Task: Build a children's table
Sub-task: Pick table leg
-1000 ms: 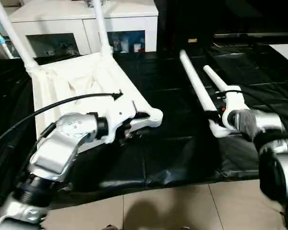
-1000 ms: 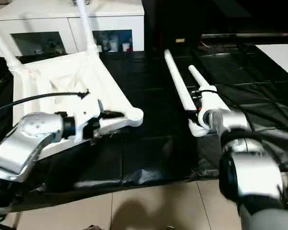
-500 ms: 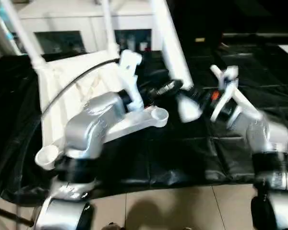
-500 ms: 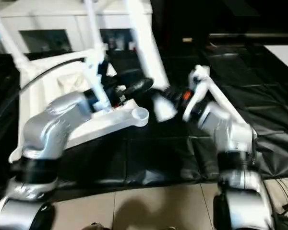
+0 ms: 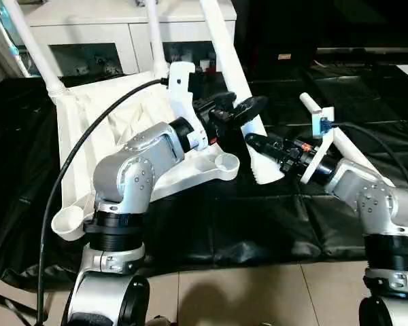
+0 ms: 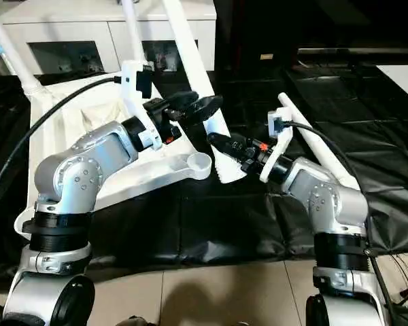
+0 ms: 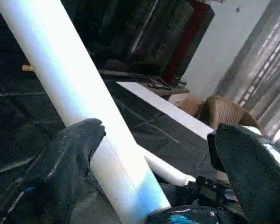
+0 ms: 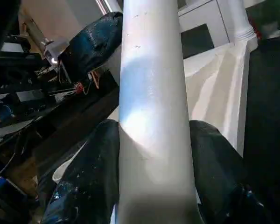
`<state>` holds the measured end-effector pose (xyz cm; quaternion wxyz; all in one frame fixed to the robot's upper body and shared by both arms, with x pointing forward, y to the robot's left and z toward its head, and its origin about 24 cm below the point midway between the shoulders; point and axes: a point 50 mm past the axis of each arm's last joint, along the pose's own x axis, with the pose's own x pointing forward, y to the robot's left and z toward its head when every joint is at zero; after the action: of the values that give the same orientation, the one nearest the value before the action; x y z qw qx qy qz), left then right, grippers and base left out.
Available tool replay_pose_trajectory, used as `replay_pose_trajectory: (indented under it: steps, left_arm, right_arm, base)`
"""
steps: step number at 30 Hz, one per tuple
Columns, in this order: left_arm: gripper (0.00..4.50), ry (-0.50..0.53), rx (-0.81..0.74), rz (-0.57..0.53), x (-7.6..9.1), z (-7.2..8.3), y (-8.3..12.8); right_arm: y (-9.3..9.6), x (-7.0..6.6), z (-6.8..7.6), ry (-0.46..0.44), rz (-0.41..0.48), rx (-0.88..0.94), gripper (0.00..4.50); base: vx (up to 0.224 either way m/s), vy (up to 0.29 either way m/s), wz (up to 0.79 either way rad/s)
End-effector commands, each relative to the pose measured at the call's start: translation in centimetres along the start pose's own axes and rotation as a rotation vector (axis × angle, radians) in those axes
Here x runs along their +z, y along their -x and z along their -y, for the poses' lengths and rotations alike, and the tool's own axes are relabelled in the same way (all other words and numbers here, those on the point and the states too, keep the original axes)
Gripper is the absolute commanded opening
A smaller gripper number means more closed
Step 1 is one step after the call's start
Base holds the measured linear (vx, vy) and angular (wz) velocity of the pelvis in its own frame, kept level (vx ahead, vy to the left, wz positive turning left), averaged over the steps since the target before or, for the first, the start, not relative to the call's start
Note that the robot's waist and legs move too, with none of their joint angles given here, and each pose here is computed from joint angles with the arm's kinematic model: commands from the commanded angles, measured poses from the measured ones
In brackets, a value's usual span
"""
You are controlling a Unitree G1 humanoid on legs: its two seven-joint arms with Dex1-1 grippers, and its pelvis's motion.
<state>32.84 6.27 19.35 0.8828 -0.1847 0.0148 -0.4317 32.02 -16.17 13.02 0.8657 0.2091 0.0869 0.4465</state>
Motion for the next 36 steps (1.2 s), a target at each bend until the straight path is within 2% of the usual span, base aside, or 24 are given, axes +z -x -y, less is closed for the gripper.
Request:
replay_pose_trajectory:
  steps: [1,14,15,17,18,21,23,24,26,27,29,30,34,36]
  left_arm:
    - [4.5,-0.011,0.022,0.003,0.5,-0.1,-0.2]
    - [4.5,0.059,0.09,0.009,0.5,-1.1,0.0]
    - [4.5,0.086,0.108,0.007,0.3,-1.2,0.0]
    - [4.5,0.095,0.114,0.008,0.3,-1.3,-0.1]
    - [4.22,0.106,0.119,0.011,0.3,-1.3,-0.1]
    - [4.12,0.174,0.148,0.055,0.6,-1.6,-0.2]
    - [4.02,0.196,0.15,0.069,0.7,-1.7,-0.2]
    - [3.88,0.229,0.152,0.09,1.0,-1.8,-0.2]
    - [3.74,0.245,0.15,0.095,1.0,-1.7,-0.2]
    - [3.74,0.257,0.15,0.096,0.9,-1.7,-0.3]
    - [3.57,0.262,0.151,0.097,0.9,-1.6,-0.3]
    - [3.43,0.273,0.154,0.102,0.9,-1.5,-0.4]
    - [3.12,0.269,0.171,0.103,0.7,-1.5,-0.6]
    - [2.91,0.223,0.213,0.09,0.5,-1.7,-0.6]
  right_arm:
    - [-0.8,0.5,-1.9,0.026,0.008,0.118,1.86]
    - [-0.7,0.4,-2.4,0.064,-0.011,0.111,1.86]
    - [-1.0,0.2,-2.6,0.114,-0.033,0.103,1.86]
    - [-1.2,0.2,-2.7,0.131,-0.039,0.098,1.86]
    - [-1.3,0.1,-2.8,0.171,-0.052,0.084,1.86]
    - [-2.3,-0.6,-2.5,0.333,-0.106,-0.018,1.86]
    - [-2.6,-0.7,-2.3,0.371,-0.116,-0.055,1.86]
    - [-3.4,-1.1,-2.1,0.458,-0.128,-0.127,1.86]
    - [-3.9,-1.3,-2.1,0.514,-0.13,-0.179,1.86]
    - [-4.4,-1.6,-2.2,0.583,-0.143,-0.208,1.86]
    - [-4.6,-1.7,-2.2,0.611,-0.149,-0.213,1.86]
    - [-5.3,-2.5,-2.4,0.651,-0.15,-0.267,1.86]
    - [-6.3,-3.2,-2.8,0.643,-0.117,-0.334,1.86]
    - [-7.0,-3.7,-3.3,0.651,-0.096,-0.355,1.85]
  base:
    - [0.0,0.0,0.0]
    - [0.0,0.0,0.0]
    - [0.0,0.0,0.0]
    - [0.0,0.0,0.0]
    - [0.0,0.0,0.0]
    - [0.0,0.0,0.0]
    - [0.0,0.0,0.0]
    - [0.0,0.0,0.0]
    - [0.0,0.0,0.0]
    - [0.0,0.0,0.0]
    - [0.0,0.0,0.0]
    - [0.0,0.0,0.0]
    - [0.0,0.0,0.0]
    - [0.0,0.0,0.0]
